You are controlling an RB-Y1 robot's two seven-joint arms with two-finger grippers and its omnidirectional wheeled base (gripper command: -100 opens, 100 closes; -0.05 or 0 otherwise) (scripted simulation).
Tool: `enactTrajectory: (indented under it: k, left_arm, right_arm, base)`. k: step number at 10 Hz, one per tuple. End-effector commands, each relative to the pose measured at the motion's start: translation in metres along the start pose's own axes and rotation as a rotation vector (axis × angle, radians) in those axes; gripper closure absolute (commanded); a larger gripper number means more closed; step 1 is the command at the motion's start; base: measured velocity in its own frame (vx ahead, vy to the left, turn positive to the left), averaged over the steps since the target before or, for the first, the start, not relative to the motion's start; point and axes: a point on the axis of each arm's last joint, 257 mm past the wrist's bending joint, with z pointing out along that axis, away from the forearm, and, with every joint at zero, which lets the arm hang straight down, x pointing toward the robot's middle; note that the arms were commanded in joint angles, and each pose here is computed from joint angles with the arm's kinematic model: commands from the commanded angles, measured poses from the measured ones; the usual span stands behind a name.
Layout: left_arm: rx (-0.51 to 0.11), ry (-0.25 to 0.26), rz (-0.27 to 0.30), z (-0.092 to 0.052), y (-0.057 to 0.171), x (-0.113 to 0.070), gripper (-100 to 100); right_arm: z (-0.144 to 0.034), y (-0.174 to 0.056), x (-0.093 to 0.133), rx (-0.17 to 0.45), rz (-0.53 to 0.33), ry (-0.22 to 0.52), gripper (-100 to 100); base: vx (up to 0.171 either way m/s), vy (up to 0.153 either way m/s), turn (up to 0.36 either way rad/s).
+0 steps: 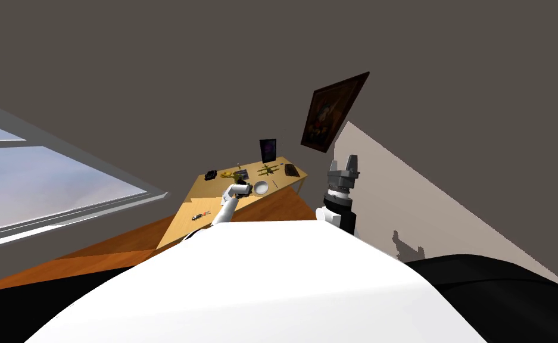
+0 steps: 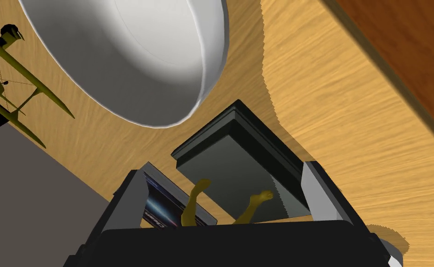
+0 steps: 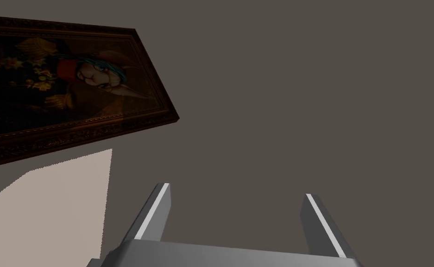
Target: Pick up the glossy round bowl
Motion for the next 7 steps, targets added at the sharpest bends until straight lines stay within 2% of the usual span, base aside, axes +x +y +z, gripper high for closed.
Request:
enactTrajectory:
  k: [1,4,7]
  left_arm:
    - [-0.039,0.013,0.005,0.001,0.008,0.004,-100]
    - [-0.155,0.056,0.026,0.006,0.029,0.018,-100]
    - [-0.235,0.087,0.041,0.008,0.042,0.030,-100]
  right_arm:
    - [0.000,0.000,0.000,0.000,0.000,0.000,0]
    - [0.000,0.000,0.000,0.000,0.000,0.000,0]
    - [0.000,0.000,0.000,0.000,0.000,0.000,0]
  base:
    - [0.044,-0.013,-0.023]
    - [0.059,-0.012,-0.041]
    - [0.063,-0.015,-0.037]
